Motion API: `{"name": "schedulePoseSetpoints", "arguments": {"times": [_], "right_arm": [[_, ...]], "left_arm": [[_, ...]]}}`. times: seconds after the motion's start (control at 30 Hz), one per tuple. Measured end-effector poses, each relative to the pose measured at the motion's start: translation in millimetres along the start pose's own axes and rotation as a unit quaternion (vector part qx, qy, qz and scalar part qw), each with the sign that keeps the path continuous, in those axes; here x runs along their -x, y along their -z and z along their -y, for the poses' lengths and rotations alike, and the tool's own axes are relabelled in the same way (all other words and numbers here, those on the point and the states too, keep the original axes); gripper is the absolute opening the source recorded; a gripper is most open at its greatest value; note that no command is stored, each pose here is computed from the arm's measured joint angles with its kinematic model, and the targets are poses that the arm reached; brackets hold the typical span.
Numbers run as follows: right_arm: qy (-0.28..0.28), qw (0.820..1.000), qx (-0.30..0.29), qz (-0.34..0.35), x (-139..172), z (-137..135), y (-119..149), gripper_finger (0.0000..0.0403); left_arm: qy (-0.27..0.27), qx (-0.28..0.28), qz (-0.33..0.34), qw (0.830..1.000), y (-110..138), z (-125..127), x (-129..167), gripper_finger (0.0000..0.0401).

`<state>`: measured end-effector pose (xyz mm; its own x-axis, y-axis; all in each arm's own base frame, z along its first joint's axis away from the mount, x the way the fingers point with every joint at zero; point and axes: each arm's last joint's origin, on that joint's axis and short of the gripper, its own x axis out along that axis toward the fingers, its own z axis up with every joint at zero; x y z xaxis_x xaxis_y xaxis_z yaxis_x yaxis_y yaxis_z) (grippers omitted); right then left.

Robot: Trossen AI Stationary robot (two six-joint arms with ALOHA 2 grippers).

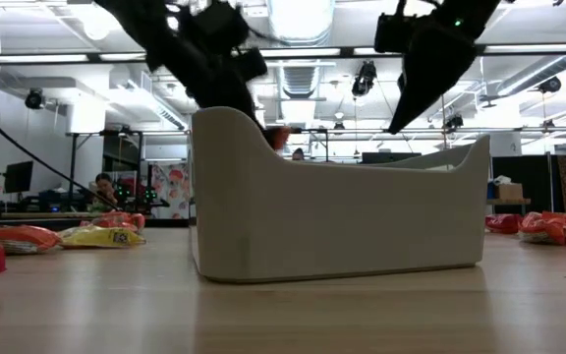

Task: Sort candy
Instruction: Put the orange chocolate pack into the white bin, then put the red chocolate pack into the gray bin

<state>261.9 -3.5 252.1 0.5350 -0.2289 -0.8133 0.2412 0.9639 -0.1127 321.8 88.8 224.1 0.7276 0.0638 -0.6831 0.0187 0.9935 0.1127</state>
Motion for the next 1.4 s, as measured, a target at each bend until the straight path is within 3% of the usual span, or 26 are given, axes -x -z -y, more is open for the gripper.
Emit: {"name": "schedulePoseSetpoints", "arguments": {"times": [0.23,0.37,0.57,0.83,1.03,1.4], "right_arm": [[0.04,0.999,-0.001,0.019,-5,38,-9,0.0183],[0.061,0.998,-0.016,0.014,-7,58,-8,0.0183],[0.072,0.997,-0.022,0.008,-9,73,-7,0.0183],[0.015,0.999,-0.049,0.011,-9,79,-6,0.0183],[0.007,0.998,-0.07,0.002,-9,79,-5,0.0183],[-0.106,0.978,-0.168,-0.055,-5,52,3,0.0183]], "left_arm": [[0.029,-0.027,-0.084,0.996,15,-5,-23,0.0008],[0.067,-0.041,-0.08,0.994,16,-3,-23,0.0008],[0.064,-0.035,-0.073,0.995,14,-4,-22,0.002],[0.062,-0.022,-0.076,0.995,15,-4,-22,0.0075],[0.06,-0.014,-0.078,0.995,14,-4,-19,0.0115],[0.049,-0.007,-0.011,0.999,-5,8,21,0.0108]]}}
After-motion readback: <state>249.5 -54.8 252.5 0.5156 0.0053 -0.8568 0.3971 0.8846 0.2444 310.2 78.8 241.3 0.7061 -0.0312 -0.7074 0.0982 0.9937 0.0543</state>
